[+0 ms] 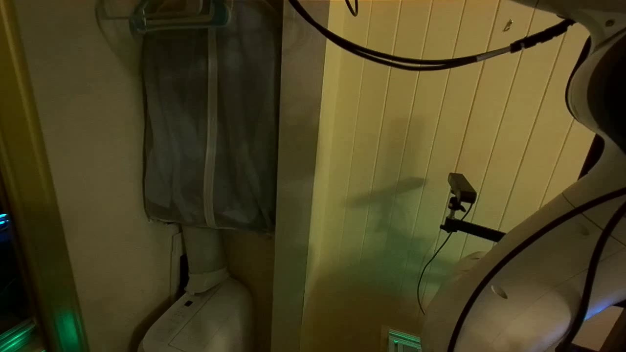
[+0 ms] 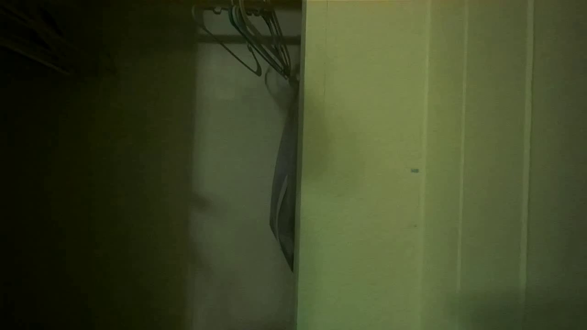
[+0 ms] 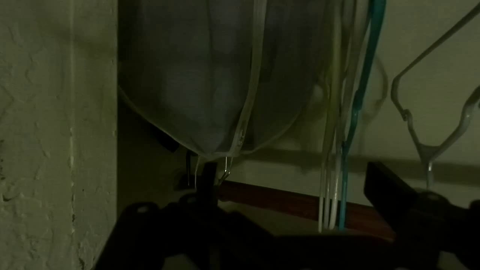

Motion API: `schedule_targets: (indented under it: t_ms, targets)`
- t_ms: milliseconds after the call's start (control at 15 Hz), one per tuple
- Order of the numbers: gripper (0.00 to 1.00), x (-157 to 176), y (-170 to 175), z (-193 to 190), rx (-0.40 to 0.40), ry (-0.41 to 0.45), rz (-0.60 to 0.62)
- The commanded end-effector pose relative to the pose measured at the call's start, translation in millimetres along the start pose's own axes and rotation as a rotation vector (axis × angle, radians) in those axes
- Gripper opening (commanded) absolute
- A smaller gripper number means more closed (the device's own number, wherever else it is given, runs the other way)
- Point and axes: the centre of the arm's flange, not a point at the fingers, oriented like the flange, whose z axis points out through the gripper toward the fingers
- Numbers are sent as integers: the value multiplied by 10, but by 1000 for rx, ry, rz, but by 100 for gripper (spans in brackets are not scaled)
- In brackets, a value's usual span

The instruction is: Move the clothing hanger to the left

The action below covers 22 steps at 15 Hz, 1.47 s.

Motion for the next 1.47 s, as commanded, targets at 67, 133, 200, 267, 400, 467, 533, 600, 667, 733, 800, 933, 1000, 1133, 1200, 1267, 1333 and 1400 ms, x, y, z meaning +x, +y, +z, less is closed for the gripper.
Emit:
schedule_targets:
  t_ms: [67, 133, 200, 267, 400, 467, 533, 600, 667, 733, 800, 933, 1000, 1133, 1200, 1267, 1333, 1400]
  targets:
    - [100, -70, -36, 92, 67, -57, -32]
    - [100, -85, -54, 126, 67, -60, -38]
    - [100, -96, -62, 151, 74, -66, -45]
    - [100, -106, -71, 189, 75, -61, -51]
    - [92, -126, -75, 259, 76, -67, -61]
    - [78, -135, -72, 291, 74, -70, -67]
    - [68, -143, -70, 322, 75, -76, -71]
    - [61, -150, -67, 348, 76, -81, -75]
    - [54, -158, -67, 372, 77, -84, -79]
    - [50, -168, -66, 396, 79, -93, -85]
    - [50, -179, -66, 420, 80, -97, -91]
    - [47, -198, -67, 454, 84, -110, -97]
    - [52, -207, -70, 471, 86, -114, -98]
    - [57, -226, -81, 492, 96, -127, -103]
    - [55, -234, -85, 504, 98, -129, -107]
    - [52, -239, -90, 512, 104, -135, -107]
    - [36, -242, -94, 521, 105, -134, -109]
    - [24, -244, -96, 525, 108, -136, -110]
